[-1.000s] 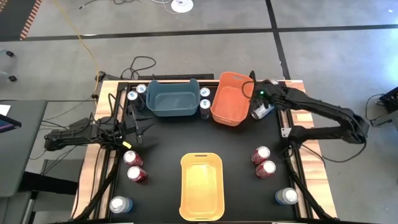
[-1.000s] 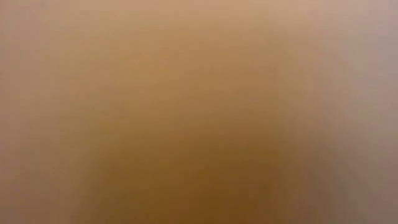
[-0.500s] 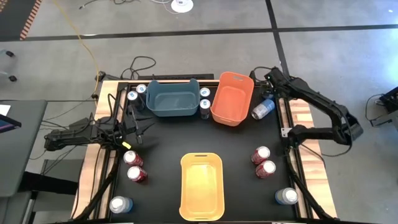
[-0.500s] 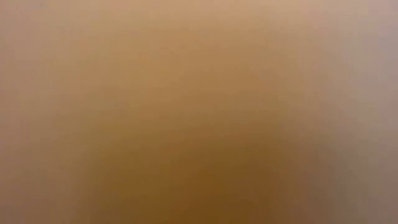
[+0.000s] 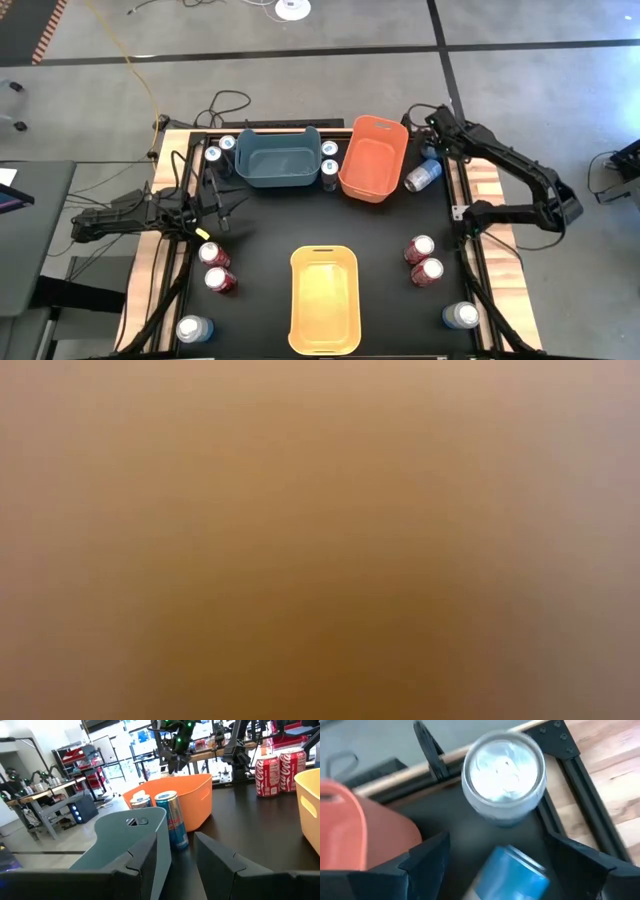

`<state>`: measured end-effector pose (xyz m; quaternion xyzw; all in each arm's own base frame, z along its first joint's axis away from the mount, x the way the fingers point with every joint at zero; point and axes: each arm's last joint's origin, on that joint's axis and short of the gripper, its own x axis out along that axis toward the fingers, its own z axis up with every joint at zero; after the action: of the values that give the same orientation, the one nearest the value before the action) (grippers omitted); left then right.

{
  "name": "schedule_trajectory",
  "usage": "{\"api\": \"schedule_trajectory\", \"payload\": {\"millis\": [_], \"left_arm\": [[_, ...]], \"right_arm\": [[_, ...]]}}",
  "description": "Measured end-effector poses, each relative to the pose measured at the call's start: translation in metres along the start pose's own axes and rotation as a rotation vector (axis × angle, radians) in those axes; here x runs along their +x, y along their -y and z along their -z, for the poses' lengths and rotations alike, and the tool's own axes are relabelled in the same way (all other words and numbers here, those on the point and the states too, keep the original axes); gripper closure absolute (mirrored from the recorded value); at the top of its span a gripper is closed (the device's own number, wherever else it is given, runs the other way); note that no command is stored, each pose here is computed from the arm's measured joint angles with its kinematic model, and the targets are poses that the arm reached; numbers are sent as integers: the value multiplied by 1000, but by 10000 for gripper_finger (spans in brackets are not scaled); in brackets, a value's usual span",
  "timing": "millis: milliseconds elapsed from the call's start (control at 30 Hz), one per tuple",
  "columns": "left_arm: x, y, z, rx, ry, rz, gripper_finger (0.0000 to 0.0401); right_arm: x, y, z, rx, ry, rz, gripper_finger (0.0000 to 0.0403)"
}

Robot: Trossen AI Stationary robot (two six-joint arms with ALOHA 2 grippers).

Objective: Sort soda cans
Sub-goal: Put the blue white soda can into the yellow bin

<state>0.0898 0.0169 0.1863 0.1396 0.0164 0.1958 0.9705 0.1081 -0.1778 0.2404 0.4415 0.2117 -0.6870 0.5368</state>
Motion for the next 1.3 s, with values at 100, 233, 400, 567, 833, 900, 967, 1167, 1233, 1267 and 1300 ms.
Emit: {"api": "schedule_trajectory", "payload": {"millis": [100, 233, 400, 567, 833, 900, 967, 1167, 1233, 1267, 1300], "left_arm": [[0, 0, 0, 0, -3, 1, 274], [0, 0, 1, 8, -14, 4, 274], [0, 1, 3, 27, -38, 13, 274], [0, 1, 3, 43, -39, 14, 275], [0, 1, 3, 44, -33, 12, 275], [0, 1, 3, 44, -33, 12, 275], [0, 1, 3, 44, -33, 12, 275], [0, 1, 3, 40, -34, 12, 275], [0, 1, 3, 33, -39, 8, 275], [0, 1, 4, 27, -45, 2, 275], [0, 1, 4, 21, -53, -2, 275]], "right_arm": [[0, -2, -2, 66, 19, -23, 61], [0, -5, -4, 141, 31, -53, 62], [-8, -26, 4, 115, -10, -247, 62], [-32, -58, 15, 33, 21, -498, 62], [-64, -85, -25, -150, 76, -465, 62], [-62, -87, -38, -197, 46, -374, 62], [-57, -90, -51, -226, 11, -290, 62], [-37, -93, -84, -181, -93, -93, 62], [-28, -91, -93, -144, -132, -27, 62], [-22, -89, -97, -126, -156, 12, 62], [-17, -86, -100, -106, -180, 50, 62]]}}
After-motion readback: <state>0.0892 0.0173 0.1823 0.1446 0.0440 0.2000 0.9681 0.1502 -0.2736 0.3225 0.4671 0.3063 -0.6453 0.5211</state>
